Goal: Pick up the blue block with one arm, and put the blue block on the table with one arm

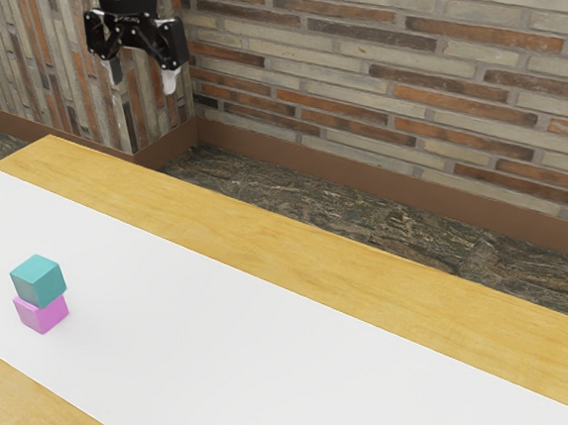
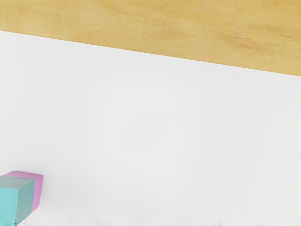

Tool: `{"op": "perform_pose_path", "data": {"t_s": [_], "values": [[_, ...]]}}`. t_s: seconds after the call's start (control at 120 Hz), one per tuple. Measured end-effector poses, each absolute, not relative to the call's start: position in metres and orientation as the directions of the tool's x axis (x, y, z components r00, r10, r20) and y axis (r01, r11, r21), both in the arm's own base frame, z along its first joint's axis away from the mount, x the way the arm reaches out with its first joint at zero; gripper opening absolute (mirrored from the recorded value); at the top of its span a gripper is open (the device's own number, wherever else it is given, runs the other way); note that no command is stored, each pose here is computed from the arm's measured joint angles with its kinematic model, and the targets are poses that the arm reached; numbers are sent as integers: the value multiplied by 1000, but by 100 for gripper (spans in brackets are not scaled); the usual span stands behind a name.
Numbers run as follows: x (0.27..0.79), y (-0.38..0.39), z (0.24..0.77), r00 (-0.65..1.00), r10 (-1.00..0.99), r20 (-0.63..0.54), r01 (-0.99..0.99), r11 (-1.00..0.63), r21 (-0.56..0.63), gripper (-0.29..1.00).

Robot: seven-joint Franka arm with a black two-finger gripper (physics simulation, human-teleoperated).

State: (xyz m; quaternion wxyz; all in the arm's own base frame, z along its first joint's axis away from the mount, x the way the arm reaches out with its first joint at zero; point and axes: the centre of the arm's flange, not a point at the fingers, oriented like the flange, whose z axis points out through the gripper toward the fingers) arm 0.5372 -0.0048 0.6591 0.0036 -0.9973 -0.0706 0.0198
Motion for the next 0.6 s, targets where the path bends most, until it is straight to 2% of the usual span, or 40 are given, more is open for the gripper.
{"op": "perform_pose_path", "data": {"t_s": [0.15,0.242,0.6], "values": [[516,-9,568,988,132,-83,131,-991,-18,70],[514,-1,532,986,147,-76,146,-989,-17,70],[477,38,506,977,210,32,211,-975,-71,70]]}}
